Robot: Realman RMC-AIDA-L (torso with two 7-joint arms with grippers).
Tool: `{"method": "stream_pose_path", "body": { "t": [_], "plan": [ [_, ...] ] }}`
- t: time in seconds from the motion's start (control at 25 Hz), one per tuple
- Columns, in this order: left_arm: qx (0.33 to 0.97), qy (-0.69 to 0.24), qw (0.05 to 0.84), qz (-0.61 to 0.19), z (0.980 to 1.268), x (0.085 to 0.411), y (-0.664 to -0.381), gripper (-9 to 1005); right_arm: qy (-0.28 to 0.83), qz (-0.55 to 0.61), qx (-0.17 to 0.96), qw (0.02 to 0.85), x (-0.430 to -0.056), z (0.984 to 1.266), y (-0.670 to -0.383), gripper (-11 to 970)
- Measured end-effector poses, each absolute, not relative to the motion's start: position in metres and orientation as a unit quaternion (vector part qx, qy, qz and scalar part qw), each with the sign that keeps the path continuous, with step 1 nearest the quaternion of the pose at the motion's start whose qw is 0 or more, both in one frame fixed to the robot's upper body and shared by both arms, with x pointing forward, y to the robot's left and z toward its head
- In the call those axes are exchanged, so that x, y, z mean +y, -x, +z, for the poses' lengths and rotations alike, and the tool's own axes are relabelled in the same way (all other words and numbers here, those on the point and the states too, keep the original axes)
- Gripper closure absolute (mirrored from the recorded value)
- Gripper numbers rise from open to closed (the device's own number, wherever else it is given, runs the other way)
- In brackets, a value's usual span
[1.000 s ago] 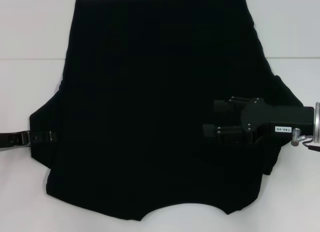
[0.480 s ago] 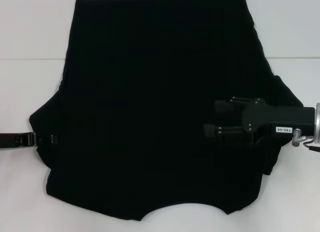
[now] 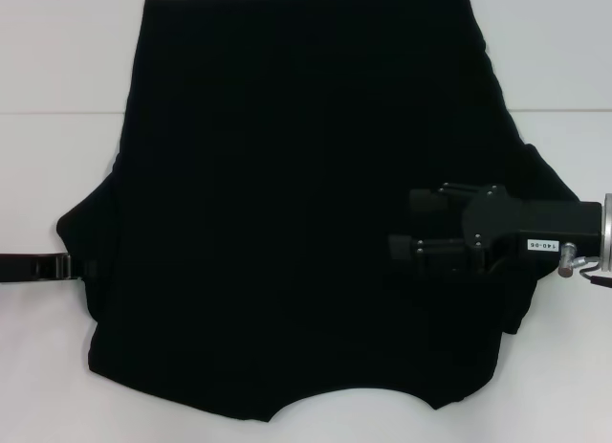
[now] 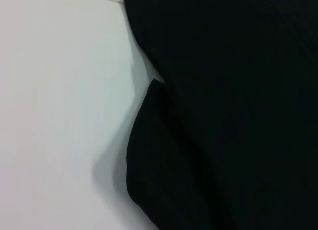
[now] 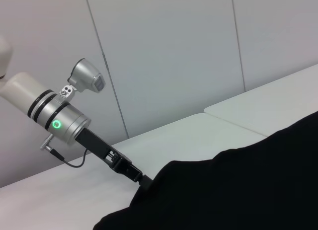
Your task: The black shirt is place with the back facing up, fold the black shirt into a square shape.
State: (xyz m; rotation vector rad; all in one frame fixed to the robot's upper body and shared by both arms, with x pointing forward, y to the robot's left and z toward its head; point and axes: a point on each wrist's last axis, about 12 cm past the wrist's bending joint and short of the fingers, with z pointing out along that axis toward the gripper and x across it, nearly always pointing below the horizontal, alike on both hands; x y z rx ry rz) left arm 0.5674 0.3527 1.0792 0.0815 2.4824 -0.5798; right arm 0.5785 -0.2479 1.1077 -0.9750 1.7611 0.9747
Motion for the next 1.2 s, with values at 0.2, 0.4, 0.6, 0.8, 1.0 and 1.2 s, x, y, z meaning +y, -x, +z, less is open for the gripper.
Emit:
{"method": "stream_pose_path", "body": {
  "t": [0.2,0.4,0.6,0.8,1.0,1.2],
  "plan": [
    [0.931,-0.034,0.291,-0.217,1.080,0.352,-0.568,895,0.390,0.392,0.708,0.440,-0.249,1.109,-0.579,62],
    [0.931,-0.033,0.292,-0.216,1.080,0.352,-0.569,998,0.386,0.393,0.706,0.446,-0.250,1.110,-0.579,62],
    [0.931,-0.017,0.302,-0.204,1.079,0.359,-0.568,997,0.381,0.393,0.705,0.451,-0.251,1.110,-0.580,61],
    [0.931,-0.010,0.305,-0.200,1.079,0.364,-0.566,996,0.377,0.396,0.703,0.455,-0.251,1.111,-0.580,61],
    [0.930,0.000,0.312,-0.193,1.082,0.372,-0.564,996,0.376,0.398,0.700,0.457,-0.250,1.112,-0.580,62],
    [0.929,0.010,0.321,-0.183,1.085,0.383,-0.560,995,0.373,0.399,0.700,0.460,-0.249,1.112,-0.580,62]
  ]
}}
